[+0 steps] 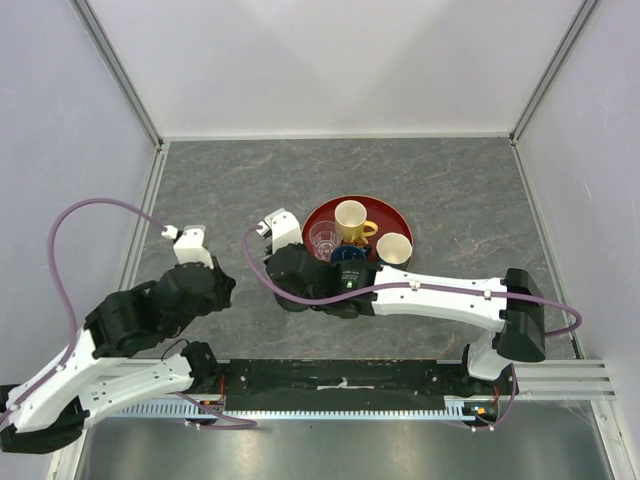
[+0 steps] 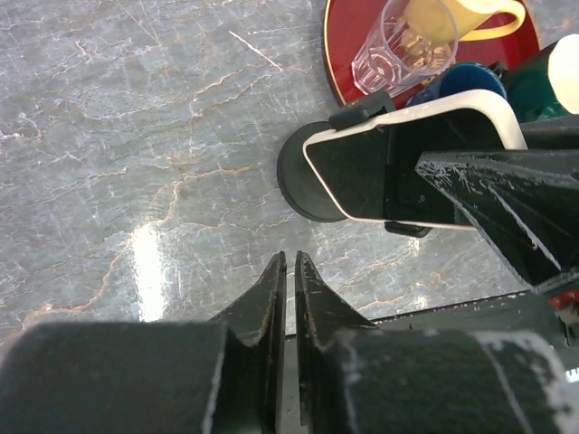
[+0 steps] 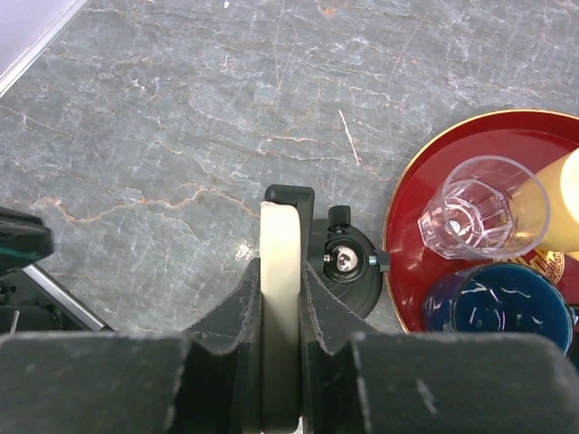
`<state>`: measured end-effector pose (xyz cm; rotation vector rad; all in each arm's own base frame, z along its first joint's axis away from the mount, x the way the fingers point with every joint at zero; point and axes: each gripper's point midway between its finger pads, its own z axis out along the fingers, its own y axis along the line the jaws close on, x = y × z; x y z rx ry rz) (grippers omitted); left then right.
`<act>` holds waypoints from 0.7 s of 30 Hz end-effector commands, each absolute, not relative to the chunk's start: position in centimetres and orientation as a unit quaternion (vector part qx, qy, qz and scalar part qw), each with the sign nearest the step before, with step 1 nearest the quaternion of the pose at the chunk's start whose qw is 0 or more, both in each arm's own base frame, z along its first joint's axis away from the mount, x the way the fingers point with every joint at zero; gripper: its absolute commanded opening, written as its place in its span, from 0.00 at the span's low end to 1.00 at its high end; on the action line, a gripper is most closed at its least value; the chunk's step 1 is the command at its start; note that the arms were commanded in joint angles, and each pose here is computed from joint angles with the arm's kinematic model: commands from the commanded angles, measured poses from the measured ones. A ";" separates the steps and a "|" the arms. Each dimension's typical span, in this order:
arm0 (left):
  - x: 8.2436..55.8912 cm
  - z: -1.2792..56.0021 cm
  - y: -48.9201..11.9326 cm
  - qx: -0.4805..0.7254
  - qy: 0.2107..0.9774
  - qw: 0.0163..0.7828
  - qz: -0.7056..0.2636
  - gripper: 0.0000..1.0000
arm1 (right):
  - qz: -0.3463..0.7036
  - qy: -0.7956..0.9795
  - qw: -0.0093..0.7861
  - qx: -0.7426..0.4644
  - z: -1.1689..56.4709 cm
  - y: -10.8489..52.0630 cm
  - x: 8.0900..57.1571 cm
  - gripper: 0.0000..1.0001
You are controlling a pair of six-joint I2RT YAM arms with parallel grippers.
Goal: Place the phone on the phone stand
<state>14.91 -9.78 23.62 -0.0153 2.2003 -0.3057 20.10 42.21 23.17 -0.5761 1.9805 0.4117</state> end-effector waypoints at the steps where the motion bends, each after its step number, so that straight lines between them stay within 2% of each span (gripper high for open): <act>1: 14.3 25.4 -8.2 -0.058 0.866 0.469 -0.165 0.18 | 0.083 0.837 0.441 -0.314 17.5 39.1 20.1 0.00; 3: 13.8 26.2 -7.9 -0.060 0.852 0.482 -0.195 0.24 | 0.098 0.839 0.438 -0.308 17.7 39.0 20.0 0.00; 4: 13.8 26.8 -7.9 -0.058 0.844 0.491 -0.209 0.31 | 0.105 0.838 0.438 -0.308 17.9 39.2 19.9 0.00; 5: 13.7 27.2 -8.0 -0.055 0.838 0.497 -0.220 0.34 | 0.108 0.839 0.437 -0.305 18.1 39.1 19.9 0.03; 7: 13.4 27.8 -8.2 -0.039 0.825 0.509 -0.242 0.41 | 0.112 0.842 0.436 -0.299 18.2 38.9 19.8 0.16; 8: 13.6 28.4 -8.5 -0.036 0.817 0.516 -0.254 0.43 | 0.118 0.841 0.436 -0.298 18.5 38.7 19.6 0.28; 9: 13.5 28.2 -8.9 -0.029 0.816 0.516 -0.260 0.46 | 0.118 0.842 0.433 -0.299 18.3 38.5 19.5 0.34; 14: 14.2 27.9 -11.5 0.026 0.823 0.507 -0.256 0.48 | 0.127 0.836 0.427 -0.319 19.6 37.2 18.5 0.55; 16: 14.5 27.1 -12.7 0.053 0.834 0.493 -0.243 0.48 | 0.139 0.830 0.434 -0.321 20.8 36.8 18.3 0.60; 21: 15.0 25.7 -14.9 0.087 0.842 0.475 -0.241 0.48 | 0.127 0.820 0.443 -0.340 21.0 35.2 18.4 0.65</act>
